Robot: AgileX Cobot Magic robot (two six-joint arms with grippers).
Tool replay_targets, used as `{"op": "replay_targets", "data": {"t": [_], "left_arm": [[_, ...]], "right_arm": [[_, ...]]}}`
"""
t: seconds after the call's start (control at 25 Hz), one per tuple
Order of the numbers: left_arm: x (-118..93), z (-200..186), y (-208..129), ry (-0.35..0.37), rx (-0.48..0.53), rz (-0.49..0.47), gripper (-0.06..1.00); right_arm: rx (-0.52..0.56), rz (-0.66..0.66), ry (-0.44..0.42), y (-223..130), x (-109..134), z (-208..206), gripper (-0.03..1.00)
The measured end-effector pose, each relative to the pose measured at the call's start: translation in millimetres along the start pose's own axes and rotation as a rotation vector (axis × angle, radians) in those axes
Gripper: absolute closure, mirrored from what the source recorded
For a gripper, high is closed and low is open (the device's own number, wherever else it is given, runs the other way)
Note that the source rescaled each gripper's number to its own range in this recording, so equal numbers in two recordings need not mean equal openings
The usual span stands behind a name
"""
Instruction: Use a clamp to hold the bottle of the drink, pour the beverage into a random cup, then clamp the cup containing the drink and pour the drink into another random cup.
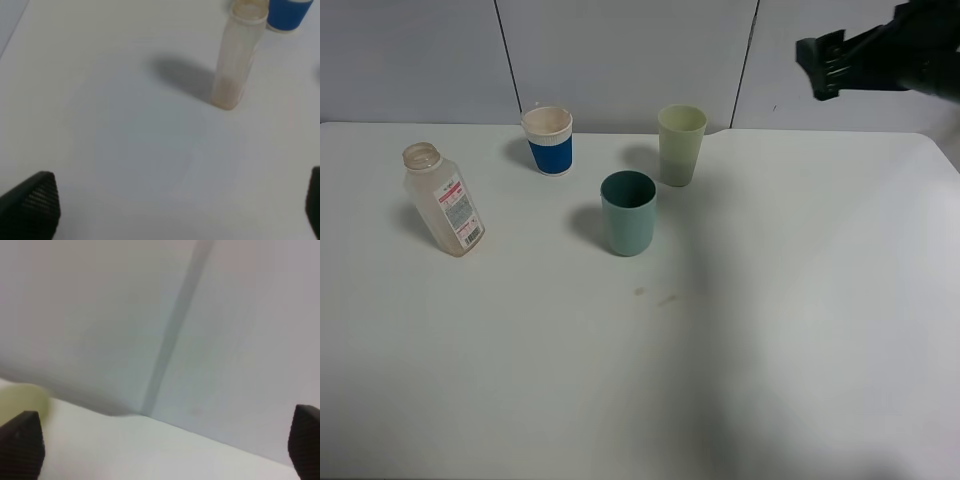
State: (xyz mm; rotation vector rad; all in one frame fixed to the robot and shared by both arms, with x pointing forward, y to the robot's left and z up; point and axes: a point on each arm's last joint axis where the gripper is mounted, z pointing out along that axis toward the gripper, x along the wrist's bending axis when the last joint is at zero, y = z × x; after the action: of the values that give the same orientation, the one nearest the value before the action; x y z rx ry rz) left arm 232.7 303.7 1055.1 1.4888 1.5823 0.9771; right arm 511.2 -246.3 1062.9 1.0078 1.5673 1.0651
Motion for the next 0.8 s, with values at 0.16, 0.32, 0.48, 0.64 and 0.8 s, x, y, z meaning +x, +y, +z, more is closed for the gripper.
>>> {"op": "replay_targets", "data": {"t": [0.16, 0.32, 0.48, 0.64, 0.8], "left_arm": [[0.0, 0.0, 0.0, 0.000, 0.000, 0.000, -0.06], [0.0, 0.0, 0.0, 0.000, 0.000, 0.000, -0.06], [0.0, 0.0, 0.0, 0.000, 0.000, 0.000, -0.06], [0.0, 0.0, 0.0, 0.000, 0.000, 0.000, -0.06], [0.0, 0.0, 0.0, 0.000, 0.000, 0.000, -0.06]], "right_arm": [[-0.004, 0.031, -0.130, 13.0, -38.8, -31.4, -0.01], [-0.055, 0.079, -0.244, 30.4, -64.3, -66.0, -0.01], [-0.076, 0.094, -0.309, 51.8, -77.8, -96.9, -0.01], [-0.048, 0.098, -0.302, 64.6, -75.7, -121.9, -0.01], [-0.015, 0.116, -0.274, 74.4, -67.4, -152.1, -0.01]]}}
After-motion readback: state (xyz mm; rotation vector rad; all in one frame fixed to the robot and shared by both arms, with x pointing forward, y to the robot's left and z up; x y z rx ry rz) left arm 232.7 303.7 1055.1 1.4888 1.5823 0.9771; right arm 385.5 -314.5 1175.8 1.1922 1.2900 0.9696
